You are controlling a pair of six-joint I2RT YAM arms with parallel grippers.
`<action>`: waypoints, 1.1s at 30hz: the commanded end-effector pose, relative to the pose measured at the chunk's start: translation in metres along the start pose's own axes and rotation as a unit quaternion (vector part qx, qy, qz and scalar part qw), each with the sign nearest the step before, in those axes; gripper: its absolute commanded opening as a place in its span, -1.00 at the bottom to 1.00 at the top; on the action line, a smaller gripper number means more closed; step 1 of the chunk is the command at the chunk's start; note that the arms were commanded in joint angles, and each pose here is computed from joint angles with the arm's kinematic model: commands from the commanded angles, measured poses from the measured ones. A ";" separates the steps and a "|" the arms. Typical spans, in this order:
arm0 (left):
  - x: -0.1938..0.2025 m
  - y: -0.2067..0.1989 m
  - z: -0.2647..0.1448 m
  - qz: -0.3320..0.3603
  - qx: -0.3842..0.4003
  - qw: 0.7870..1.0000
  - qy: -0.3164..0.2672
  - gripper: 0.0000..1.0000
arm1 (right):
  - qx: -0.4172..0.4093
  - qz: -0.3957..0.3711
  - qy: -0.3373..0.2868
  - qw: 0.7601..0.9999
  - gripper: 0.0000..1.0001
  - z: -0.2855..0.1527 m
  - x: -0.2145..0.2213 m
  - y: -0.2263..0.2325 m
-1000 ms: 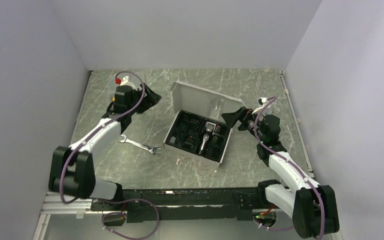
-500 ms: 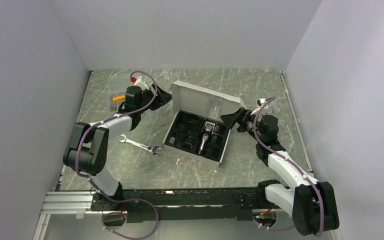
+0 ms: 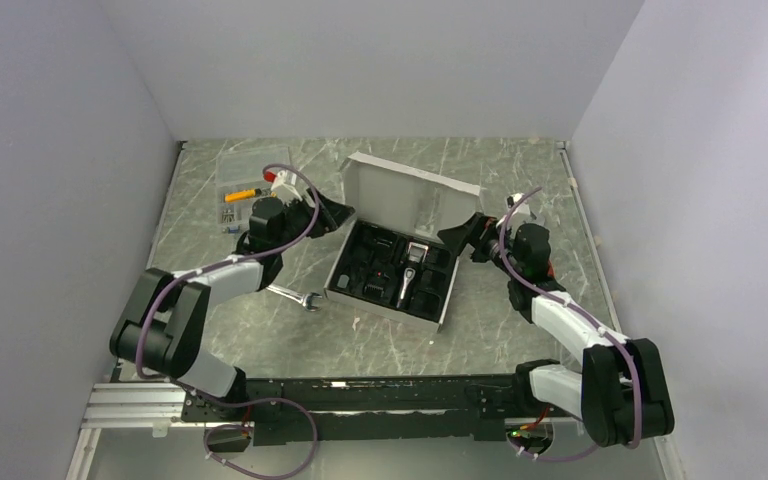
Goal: Sort the hair-cutting tools
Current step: Close the storage box at the center of the board.
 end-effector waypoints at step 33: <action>-0.006 -0.002 -0.124 0.001 -0.184 0.983 -0.023 0.61 | -0.074 -0.006 0.009 0.997 1.00 -0.027 0.039 0.037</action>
Point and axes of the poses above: each gripper's point midway between its finger pads, its own z axis out along the fingers, its own y axis along the line the jaws close on, x = y × z, the point moved 6 cm from there along -z, back along the fingers, and after that the axes turned 8 degrees about z, right-handed, at the moved point
